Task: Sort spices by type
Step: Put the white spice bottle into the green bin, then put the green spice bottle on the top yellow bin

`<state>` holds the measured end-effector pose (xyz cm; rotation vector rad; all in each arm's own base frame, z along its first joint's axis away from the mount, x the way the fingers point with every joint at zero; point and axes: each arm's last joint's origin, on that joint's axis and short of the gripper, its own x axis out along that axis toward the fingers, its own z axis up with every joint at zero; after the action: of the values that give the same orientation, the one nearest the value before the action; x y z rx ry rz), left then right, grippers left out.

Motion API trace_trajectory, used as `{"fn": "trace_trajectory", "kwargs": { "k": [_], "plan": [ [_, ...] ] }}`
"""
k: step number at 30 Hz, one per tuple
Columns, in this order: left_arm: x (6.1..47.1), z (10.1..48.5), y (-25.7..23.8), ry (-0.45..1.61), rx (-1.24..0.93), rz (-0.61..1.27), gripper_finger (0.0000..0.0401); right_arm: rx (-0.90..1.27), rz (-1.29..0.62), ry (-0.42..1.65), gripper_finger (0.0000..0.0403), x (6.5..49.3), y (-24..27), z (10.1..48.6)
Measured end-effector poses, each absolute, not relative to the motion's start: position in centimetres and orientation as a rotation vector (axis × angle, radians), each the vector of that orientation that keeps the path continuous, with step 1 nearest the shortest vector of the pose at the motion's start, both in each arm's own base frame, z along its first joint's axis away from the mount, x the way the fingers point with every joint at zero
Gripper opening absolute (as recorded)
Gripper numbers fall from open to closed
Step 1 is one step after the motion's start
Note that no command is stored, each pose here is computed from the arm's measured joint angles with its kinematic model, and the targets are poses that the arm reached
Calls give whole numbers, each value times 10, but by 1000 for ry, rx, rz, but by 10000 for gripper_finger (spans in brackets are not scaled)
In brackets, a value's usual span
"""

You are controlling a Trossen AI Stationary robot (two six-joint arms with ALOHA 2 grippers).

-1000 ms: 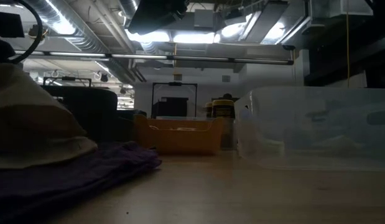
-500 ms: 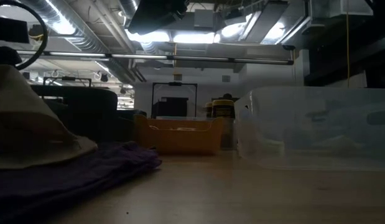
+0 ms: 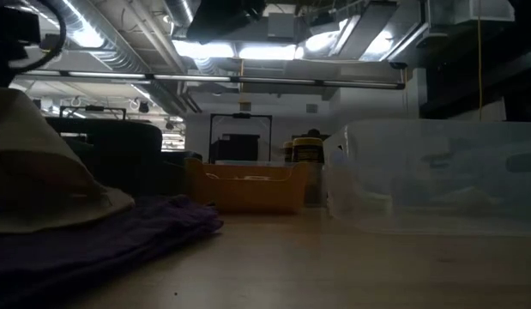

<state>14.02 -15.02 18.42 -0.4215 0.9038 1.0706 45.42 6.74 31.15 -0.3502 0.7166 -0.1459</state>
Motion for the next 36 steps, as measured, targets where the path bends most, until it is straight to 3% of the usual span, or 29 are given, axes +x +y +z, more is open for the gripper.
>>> {"fn": "trace_trajectory", "kwargs": {
  "k": [10, 22, 36],
  "plan": [
    [126, 223, -133, 931, -510, 885, 249, -281, -167, 834, 250, 417, 61, 339],
    [109, 255, -110, 902, -597, 705, 249, -179, -325, 1322, 250, 339, 47, 349],
    [109, 263, -104, 761, -458, 640, 249, -34, -248, 1719, 247, 310, 40, 272]
  ]
}}
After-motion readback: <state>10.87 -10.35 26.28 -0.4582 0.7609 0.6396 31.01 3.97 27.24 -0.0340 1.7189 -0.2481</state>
